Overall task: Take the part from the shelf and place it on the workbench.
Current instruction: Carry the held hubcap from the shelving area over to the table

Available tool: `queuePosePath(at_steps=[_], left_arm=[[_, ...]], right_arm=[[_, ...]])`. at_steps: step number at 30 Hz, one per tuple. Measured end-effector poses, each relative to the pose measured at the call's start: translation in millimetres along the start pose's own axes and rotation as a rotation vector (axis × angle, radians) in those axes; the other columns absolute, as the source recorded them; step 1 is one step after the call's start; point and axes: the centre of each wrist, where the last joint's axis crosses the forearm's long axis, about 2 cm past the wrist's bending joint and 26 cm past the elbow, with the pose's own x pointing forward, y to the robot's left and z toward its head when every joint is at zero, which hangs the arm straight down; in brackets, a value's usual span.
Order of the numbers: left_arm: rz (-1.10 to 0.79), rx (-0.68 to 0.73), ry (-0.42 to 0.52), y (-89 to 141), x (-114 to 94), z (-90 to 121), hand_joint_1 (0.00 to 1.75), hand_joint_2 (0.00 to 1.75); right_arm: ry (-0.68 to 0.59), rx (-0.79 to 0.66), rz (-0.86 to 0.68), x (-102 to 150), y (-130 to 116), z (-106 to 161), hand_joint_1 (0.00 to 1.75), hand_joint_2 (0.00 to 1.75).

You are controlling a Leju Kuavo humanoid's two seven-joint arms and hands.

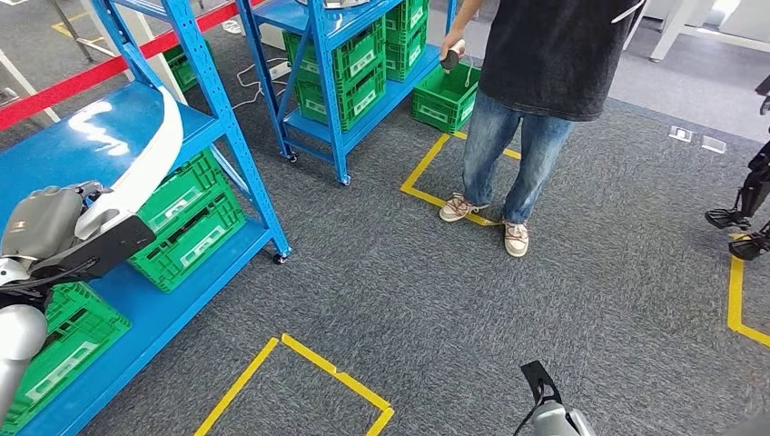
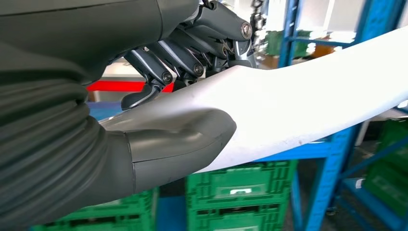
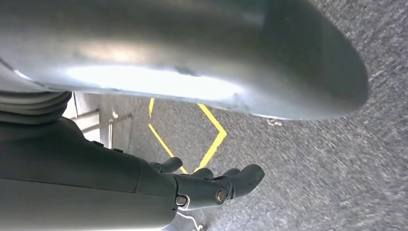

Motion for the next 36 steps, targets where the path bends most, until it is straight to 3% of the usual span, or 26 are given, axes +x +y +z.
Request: queuePosePath(at_steps=[17,27,36], left_arm=[[-0.007,0.063,-0.076,3.6,3.9,-2.2,1.75,1.75],[0.009,0.059,-0.087,-11.6,3.3,2.5,1.75,1.75],[0.002,0.074,-0.118,-0.9,11.8,-6.9,1.75,1.75]], right_arm=[[-0.003,0.002,0.005,-0.2,-3.2,-0.1,0.00,0.00],[-0.003,0.007,-0.003,-1.5,-3.6,0.4,0.00,0.00],[-0.004,0.004,-0.017,-1.4,-2.6,0.4,0.00,0.00]])
